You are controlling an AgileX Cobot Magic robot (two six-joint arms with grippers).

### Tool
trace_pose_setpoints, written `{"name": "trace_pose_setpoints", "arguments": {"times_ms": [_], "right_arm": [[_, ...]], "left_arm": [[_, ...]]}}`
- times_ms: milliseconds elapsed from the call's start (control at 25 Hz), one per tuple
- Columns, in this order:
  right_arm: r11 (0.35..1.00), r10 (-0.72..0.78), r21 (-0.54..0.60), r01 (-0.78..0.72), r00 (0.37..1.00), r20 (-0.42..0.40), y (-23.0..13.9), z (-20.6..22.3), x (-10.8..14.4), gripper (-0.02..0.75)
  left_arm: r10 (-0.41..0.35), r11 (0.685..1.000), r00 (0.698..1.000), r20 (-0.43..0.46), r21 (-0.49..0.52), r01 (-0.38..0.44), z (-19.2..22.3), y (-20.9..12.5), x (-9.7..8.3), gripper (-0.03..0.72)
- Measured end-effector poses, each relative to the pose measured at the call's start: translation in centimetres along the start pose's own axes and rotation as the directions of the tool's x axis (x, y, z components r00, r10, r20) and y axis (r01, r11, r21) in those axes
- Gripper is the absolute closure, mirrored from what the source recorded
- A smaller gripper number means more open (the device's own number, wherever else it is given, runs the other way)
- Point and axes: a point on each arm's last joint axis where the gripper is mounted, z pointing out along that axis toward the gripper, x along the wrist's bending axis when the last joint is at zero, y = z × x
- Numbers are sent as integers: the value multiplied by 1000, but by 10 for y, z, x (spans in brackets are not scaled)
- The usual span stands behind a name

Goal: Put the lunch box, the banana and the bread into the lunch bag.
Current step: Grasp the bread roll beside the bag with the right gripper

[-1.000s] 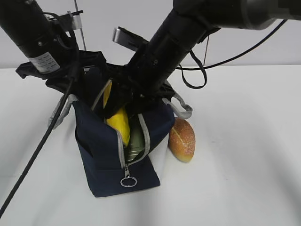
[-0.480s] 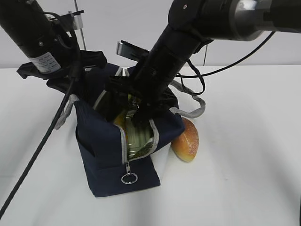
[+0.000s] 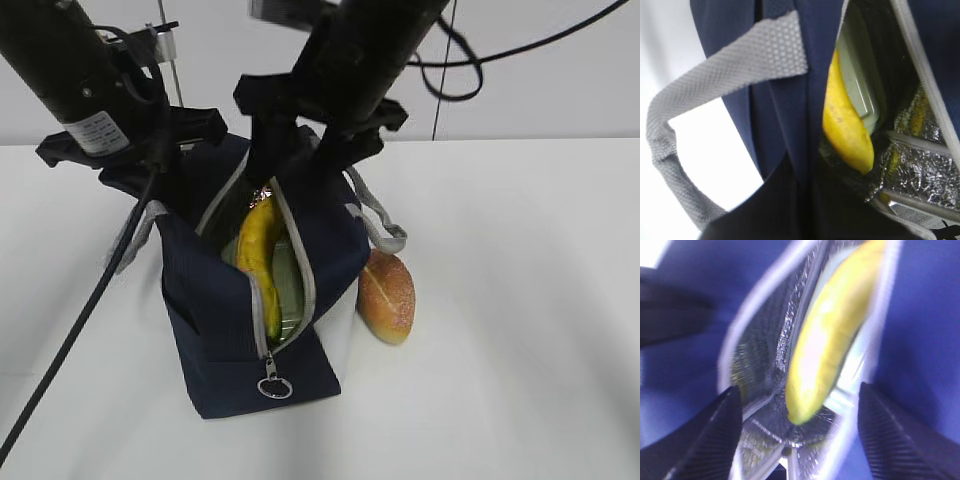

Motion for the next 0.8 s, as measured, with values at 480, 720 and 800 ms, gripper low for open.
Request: {"name": "trace_pose_setpoints", "arguments": {"times_ms": [480, 720, 800], "right_arm": [[990, -13, -128, 60, 940, 341, -58, -89, 1, 222], [993, 0, -112, 49, 917, 400, -107, -70, -16, 222], [997, 9, -77, 24, 916, 401, -119, -55, -24, 222]], "left_arm": [[0, 1000, 1000, 0, 0, 0, 0, 0, 0, 691], [0, 1000, 1000, 0, 0, 0, 0, 0, 0, 691], [0, 1000, 1000, 0, 0, 0, 0, 0, 0, 691]]}}
